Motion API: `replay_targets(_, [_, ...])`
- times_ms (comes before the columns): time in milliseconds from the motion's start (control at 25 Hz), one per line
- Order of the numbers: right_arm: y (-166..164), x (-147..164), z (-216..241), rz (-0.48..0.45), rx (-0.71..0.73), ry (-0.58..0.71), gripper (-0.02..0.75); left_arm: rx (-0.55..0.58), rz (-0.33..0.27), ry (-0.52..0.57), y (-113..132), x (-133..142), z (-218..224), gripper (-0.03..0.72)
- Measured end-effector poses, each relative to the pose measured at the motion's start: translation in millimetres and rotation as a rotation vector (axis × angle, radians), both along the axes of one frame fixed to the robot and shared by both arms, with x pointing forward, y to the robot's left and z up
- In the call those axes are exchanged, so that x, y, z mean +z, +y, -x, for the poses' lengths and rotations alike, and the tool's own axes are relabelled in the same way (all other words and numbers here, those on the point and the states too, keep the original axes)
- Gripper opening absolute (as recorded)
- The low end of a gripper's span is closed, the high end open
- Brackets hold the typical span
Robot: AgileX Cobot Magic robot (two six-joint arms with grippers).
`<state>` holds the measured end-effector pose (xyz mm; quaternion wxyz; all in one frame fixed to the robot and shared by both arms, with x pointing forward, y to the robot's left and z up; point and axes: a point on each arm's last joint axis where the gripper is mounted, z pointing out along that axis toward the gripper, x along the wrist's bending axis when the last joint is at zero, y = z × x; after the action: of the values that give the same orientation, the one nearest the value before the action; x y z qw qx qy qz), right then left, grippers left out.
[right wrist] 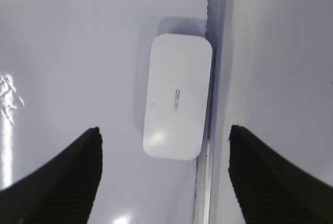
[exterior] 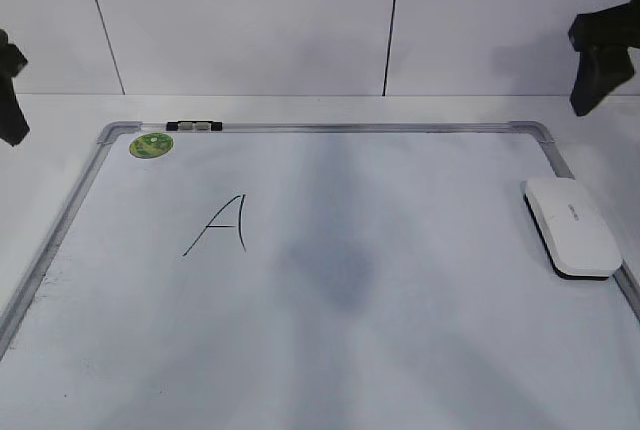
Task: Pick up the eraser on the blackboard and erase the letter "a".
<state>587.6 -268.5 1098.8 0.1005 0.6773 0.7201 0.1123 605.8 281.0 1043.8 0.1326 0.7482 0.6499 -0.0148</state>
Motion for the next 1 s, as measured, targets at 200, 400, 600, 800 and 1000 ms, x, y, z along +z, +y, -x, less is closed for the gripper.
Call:
replay_targets(200, [-3.6,-3.7,35.4,0.012,0.010,0.037,0.596,0.011,0.017,-0.120,-1.2,46.8,22.9,0.307])
replay_targets(400, [-9.6,0.3,73.9,0.043,0.014,0.031,0.594,0.021,0.054,-0.216,-4.0,84.8,56.1,0.307])
replay_targets(600, [-13.7,11.8,111.9,0.050,0.015,-0.019,0.594,0.041,0.077,-0.251,-5.3,98.3,102.3,0.309])
replay_targets(800, [-15.7,29.8,150.2,0.027,0.013,-0.114,0.594,0.051,0.081,-0.230,-5.4,85.7,151.8,0.375])
replay_targets(1000, [-18.2,31.2,184.2,0.019,0.012,-0.161,0.593,0.051,0.081,-0.231,-5.3,70.3,198.9,0.472])
